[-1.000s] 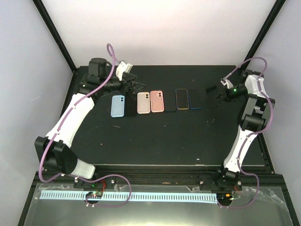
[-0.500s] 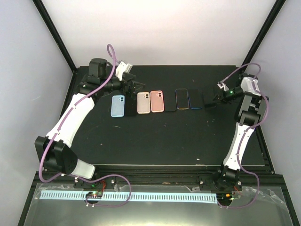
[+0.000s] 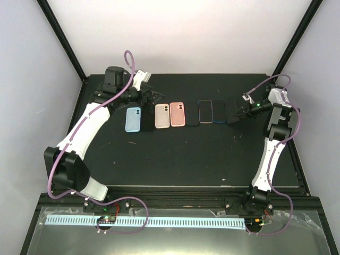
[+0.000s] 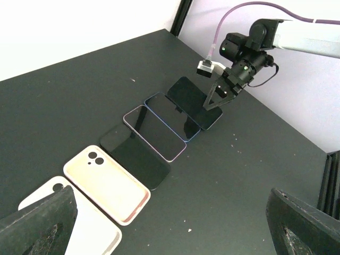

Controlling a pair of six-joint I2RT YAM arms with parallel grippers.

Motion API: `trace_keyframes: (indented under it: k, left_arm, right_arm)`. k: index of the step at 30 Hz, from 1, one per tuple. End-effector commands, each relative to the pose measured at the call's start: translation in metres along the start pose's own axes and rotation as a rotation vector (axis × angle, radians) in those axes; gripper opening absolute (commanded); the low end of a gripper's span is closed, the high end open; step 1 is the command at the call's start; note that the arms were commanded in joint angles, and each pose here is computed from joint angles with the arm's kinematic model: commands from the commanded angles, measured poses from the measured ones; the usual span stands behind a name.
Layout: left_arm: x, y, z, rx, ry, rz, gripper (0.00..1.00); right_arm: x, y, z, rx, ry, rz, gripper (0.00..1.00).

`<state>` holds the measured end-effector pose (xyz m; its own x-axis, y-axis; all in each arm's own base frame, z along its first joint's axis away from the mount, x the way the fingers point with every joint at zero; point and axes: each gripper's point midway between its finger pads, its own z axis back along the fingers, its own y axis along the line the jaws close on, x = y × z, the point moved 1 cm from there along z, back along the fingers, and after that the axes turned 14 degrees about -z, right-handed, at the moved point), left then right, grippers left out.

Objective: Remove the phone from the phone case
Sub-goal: Place the phone at the center of the board.

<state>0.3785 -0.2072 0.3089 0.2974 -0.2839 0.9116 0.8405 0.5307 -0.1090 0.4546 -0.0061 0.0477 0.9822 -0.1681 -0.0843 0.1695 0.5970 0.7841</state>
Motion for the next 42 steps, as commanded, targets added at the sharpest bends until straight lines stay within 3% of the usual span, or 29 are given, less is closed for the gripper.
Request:
trace_keyframes:
  k: [1,3,11,20,23,34,35,36,37,42]
  left_arm:
    - [0.016,0.007,0.006,0.044,-0.024,-0.019,0.99]
    - [0.015,0.008,0.007,0.051,-0.020,-0.023,0.99]
    - [0.011,0.008,0.010,0.076,-0.011,-0.021,0.99]
    - [0.009,0.015,0.019,0.145,-0.001,-0.027,0.99]
    - [0.008,0.018,0.022,0.167,0.007,-0.030,0.99]
    - [0.007,0.039,0.043,0.238,0.003,0.005,0.99]
    - [0.009,0.042,0.045,0.241,-0.002,0.005,0.99]
    - [0.012,0.044,0.047,0.244,-0.008,0.002,0.99]
    - [0.014,0.046,0.048,0.240,-0.009,-0.005,0.99]
    - [0.035,0.060,0.055,0.260,0.048,-0.065,0.99]
  right_arm:
    - [0.005,0.002,-0.008,-0.008,0.001,0.036,0.04]
    - [0.003,0.002,-0.007,-0.019,0.003,0.036,0.05]
    - [-0.004,0.007,0.001,-0.058,-0.002,0.045,0.34]
    - [-0.007,0.012,0.018,-0.152,-0.026,0.111,0.57]
    - [-0.006,0.016,0.025,-0.176,-0.037,0.146,0.71]
    - [-0.005,0.041,0.054,-0.251,-0.100,0.269,0.81]
    - [-0.006,0.046,0.058,-0.253,-0.110,0.285,0.82]
    - [-0.007,0.053,0.062,-0.251,-0.119,0.303,0.92]
    - [-0.009,0.061,0.067,-0.248,-0.130,0.322,0.95]
    - [-0.025,0.100,0.095,-0.255,-0.186,0.443,0.98]
